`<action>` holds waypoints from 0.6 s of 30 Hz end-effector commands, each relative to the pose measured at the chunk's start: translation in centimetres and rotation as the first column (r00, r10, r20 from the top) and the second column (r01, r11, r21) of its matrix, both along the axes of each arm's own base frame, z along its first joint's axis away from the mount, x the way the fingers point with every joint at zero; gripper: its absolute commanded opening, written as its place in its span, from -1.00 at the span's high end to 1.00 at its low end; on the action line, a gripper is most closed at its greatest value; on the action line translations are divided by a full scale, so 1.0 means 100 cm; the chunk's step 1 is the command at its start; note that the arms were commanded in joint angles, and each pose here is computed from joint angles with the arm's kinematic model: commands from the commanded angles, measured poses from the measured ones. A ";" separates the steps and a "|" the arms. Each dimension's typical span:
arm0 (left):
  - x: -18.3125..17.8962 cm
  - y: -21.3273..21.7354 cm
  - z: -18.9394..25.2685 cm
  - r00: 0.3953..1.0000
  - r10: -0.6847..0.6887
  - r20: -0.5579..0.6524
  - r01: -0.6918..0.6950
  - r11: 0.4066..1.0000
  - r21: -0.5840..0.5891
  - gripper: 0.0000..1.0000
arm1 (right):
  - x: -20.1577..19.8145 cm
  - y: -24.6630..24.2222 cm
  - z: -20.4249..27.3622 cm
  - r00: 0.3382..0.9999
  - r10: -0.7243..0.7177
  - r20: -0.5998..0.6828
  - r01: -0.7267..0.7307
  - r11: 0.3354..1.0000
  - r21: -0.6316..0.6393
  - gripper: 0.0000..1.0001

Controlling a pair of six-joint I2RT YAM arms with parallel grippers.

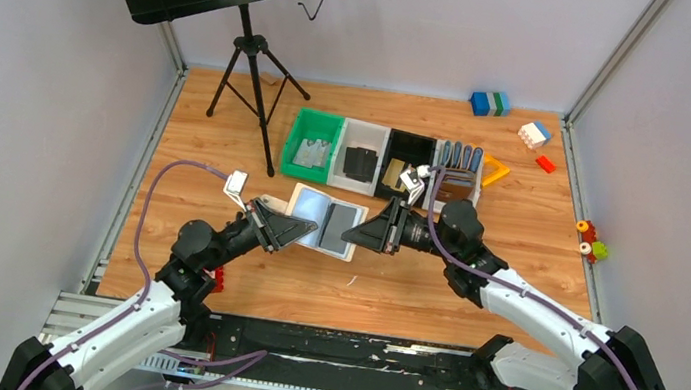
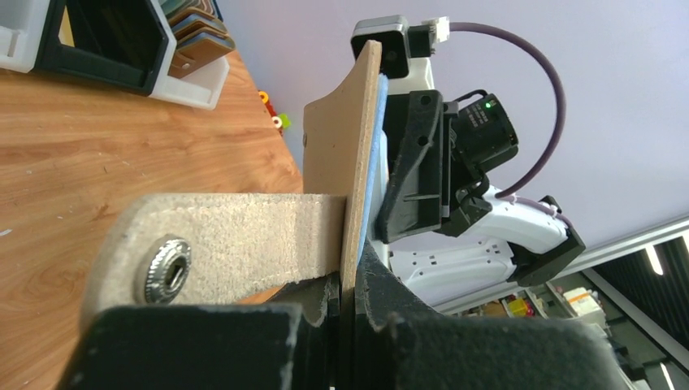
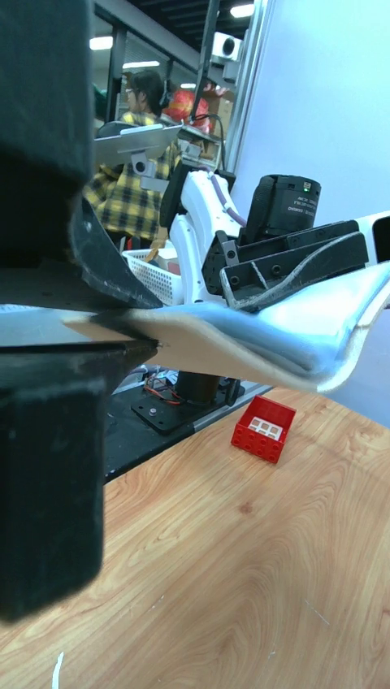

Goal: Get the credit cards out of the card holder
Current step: Remove the credit card from the card holder.

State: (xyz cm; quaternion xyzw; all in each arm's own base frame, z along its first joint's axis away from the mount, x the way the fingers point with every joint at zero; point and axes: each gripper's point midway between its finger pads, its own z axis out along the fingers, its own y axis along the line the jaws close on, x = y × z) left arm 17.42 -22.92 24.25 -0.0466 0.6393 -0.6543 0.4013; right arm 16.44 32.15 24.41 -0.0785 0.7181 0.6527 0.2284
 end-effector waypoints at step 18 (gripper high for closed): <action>0.011 0.002 -0.034 0.998 0.058 -0.032 -0.054 0.992 0.116 1.00 | 0.004 -0.001 0.014 0.998 -0.036 0.043 0.040 0.996 -0.086 1.00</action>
